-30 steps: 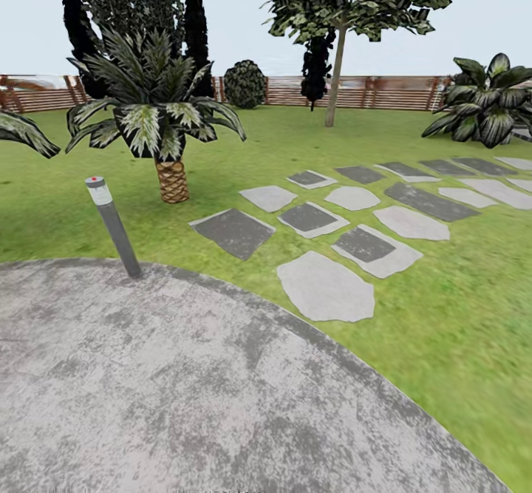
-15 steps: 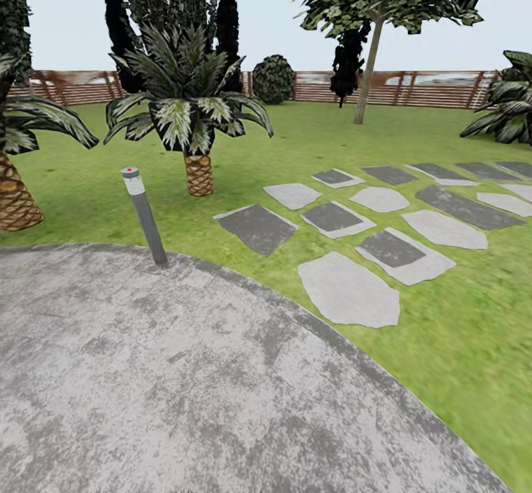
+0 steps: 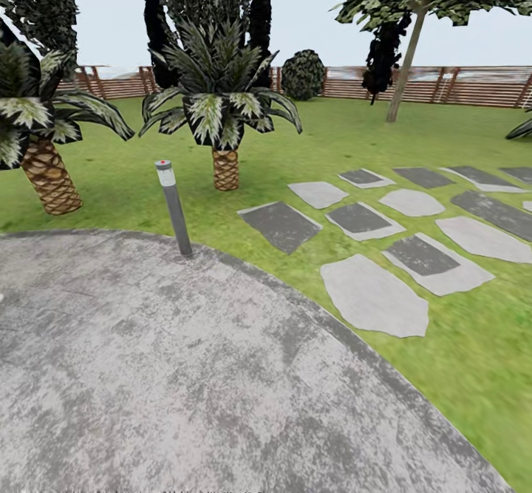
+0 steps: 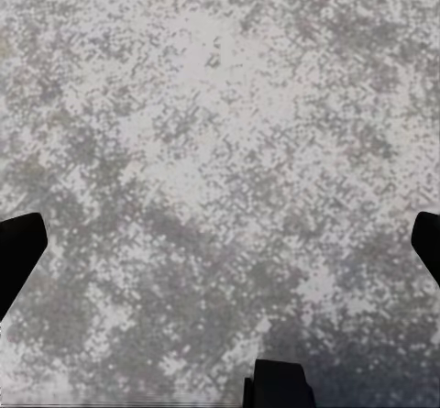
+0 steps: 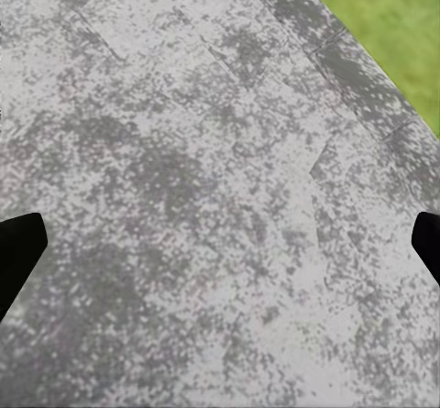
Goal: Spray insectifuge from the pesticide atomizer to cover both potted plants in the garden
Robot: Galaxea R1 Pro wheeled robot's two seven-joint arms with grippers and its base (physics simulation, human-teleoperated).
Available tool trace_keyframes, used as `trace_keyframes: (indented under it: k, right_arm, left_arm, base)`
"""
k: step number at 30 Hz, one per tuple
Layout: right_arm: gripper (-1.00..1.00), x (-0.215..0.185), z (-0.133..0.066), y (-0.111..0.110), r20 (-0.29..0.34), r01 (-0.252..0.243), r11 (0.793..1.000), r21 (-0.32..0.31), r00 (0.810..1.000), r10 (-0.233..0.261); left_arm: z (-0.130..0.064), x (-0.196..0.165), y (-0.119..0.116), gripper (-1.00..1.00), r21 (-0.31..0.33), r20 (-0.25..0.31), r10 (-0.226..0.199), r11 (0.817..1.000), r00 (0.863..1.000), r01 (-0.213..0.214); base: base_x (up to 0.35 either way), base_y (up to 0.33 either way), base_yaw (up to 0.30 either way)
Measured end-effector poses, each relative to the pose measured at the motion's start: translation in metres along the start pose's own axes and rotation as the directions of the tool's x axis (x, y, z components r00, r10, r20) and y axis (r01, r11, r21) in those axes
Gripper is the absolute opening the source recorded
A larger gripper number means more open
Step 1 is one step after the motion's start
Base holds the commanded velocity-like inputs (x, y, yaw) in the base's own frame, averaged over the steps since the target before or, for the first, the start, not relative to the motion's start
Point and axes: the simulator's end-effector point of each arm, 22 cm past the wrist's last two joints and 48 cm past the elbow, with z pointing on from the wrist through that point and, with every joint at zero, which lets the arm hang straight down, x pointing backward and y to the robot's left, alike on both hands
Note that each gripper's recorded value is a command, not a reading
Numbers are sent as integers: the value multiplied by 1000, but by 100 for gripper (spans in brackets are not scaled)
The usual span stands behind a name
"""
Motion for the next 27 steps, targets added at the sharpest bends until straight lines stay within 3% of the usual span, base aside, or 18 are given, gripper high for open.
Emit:
trace_keyframes:
  k: [6, 27]
  right_arm:
    - [100, 2, -1, -21, -6, 4, 995, 100, 1000, -3]
    - [100, 10, -2, -21, -26, 11, 994, 106, 1000, -9]
  left_arm:
    - [0, 2, -1, 100, 1, -6, 1, 1000, 1000, -1]
    - [1, 11, -1, 100, 2, -24, 8, 1000, 1000, -8]
  base:
    - [0, 0, 240]
    - [0, 0, 244]
